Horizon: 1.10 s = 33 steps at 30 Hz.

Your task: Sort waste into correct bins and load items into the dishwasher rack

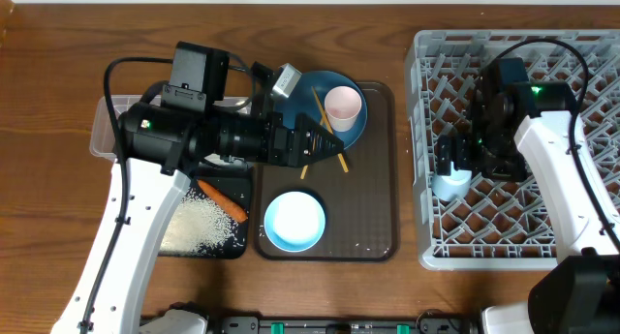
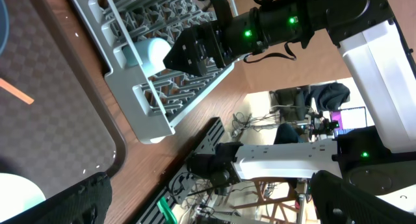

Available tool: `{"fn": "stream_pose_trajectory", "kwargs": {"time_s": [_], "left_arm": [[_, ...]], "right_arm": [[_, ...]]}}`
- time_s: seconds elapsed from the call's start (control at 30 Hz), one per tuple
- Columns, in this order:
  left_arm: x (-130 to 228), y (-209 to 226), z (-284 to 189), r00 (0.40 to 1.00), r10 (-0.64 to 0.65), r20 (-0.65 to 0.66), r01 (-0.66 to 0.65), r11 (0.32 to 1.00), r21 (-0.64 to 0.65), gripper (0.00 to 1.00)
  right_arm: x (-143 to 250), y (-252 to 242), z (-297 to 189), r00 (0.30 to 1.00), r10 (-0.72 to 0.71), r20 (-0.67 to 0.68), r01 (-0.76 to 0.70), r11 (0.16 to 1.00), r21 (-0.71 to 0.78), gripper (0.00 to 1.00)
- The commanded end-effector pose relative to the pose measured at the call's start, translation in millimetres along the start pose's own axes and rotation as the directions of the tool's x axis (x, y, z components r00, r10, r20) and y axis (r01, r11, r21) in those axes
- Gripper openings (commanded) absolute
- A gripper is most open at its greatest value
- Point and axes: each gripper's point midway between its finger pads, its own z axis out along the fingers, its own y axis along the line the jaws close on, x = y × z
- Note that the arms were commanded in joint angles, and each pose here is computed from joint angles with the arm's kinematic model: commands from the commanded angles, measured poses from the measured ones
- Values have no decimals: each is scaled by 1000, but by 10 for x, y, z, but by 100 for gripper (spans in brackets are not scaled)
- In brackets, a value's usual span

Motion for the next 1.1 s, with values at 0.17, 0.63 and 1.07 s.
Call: {"fn": "stream_pose_trajectory", "kwargs": {"time_s": [0.17,0.63,1.07], "left_arm": [[-6,18,-1,1000,-1,0,1,1000,3,100],[-389,-38,-4,982,141,122,-140,990,-14,98],[-885,979,12,926,21,378,191,836,-514,81]], "right_arm": [[24,63,17,1000,-22,-6,22,1000,-9,99],[24,63,17,1000,-22,-6,22,1000,-9,99],[24,63,17,1000,-22,-6,22,1000,-9,99]]}}
